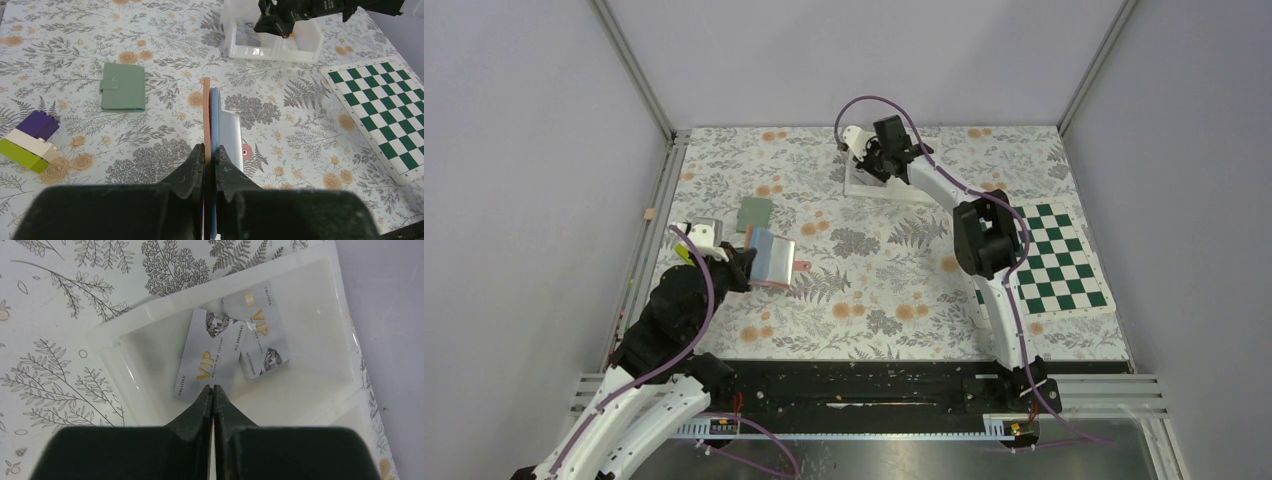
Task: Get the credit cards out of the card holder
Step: Remove the credit card from the card holder.
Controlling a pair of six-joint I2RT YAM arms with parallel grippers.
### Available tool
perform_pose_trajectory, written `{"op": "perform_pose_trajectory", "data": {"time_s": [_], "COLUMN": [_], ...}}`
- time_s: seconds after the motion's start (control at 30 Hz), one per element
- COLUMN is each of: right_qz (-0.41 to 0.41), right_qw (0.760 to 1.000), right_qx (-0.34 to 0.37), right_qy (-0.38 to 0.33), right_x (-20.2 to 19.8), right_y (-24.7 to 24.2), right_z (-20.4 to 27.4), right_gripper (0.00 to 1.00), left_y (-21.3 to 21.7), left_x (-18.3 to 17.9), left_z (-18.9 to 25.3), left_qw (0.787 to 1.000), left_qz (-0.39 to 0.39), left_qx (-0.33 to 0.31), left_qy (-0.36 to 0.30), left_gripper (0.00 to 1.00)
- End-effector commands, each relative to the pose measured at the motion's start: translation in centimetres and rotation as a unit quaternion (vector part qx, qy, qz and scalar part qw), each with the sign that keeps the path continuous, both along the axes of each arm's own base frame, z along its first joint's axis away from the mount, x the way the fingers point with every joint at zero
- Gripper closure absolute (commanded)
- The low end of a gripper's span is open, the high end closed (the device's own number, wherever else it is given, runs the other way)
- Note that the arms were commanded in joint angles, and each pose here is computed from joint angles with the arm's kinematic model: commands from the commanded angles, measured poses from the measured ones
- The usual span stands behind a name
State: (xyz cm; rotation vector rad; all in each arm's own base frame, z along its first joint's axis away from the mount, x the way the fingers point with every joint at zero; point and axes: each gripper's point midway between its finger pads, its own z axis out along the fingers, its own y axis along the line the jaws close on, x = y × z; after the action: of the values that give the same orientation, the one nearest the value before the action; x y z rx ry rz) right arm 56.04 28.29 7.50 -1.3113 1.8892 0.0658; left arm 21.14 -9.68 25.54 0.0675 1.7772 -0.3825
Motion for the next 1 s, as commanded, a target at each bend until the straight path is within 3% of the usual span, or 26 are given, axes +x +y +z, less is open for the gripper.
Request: {"op": "perform_pose_trajectory", "data": {"time_s": [0.0, 0.17, 0.23, 0.33, 0.43, 0.53, 0.63, 0.77, 0.97], "right_qz": [0.048, 0.025, -0.003, -0.03, -0.064, -0.094, -0.116, -0.087, -0.023], "right_qw": [0.998, 0.992, 0.979, 0.953, 0.901, 0.848, 0.807, 0.748, 0.648], "right_qx": [-0.008, 0.08, 0.155, 0.286, 0.427, 0.52, 0.563, 0.615, 0.681], "right_qy": [-0.038, -0.093, -0.129, -0.094, -0.038, 0.036, 0.136, 0.234, 0.34], "right_x": [1.1, 0.0, -0.8, -5.5, -10.0, -14.4, -18.5, -24.2, -31.4], "right_y": [0.0, 0.8, 0.9, 1.0, 1.0, 0.4, 0.4, 0.4, 0.0], "right_z": [2.1, 8.4, 13.3, 19.0, 23.0, 25.5, 26.1, 26.9, 26.5], "right_gripper": [0.97, 0.96, 0.89, 0.77, 0.59, 0.58, 0.58, 0.51, 0.48], "left_y": [0.4, 0.5, 0.1, -0.9, -2.2, -3.5, -4.6, -6.4, -8.8], "left_x": [0.6, 0.6, 0.5, 0.0, -0.6, -1.4, -2.0, -2.7, -3.6], "left_z": [1.2, 1.3, 1.5, 1.8, 2.3, 3.6, 5.0, 6.3, 8.5], "left_qw": [1.0, 1.0, 1.0, 0.999, 0.995, 0.988, 0.979, 0.963, 0.917], "left_qz": [0.018, 0.021, 0.009, -0.013, -0.041, -0.071, -0.096, -0.138, -0.208], "left_qx": [-0.002, -0.003, -0.012, -0.045, -0.088, -0.134, -0.177, -0.232, -0.337], "left_qy": [-0.019, -0.022, -0.023, -0.021, -0.016, -0.012, -0.009, -0.007, -0.04], "left_gripper": [1.0, 1.0, 1.0, 1.0, 1.0, 1.0, 1.0, 1.0, 1.0]}}
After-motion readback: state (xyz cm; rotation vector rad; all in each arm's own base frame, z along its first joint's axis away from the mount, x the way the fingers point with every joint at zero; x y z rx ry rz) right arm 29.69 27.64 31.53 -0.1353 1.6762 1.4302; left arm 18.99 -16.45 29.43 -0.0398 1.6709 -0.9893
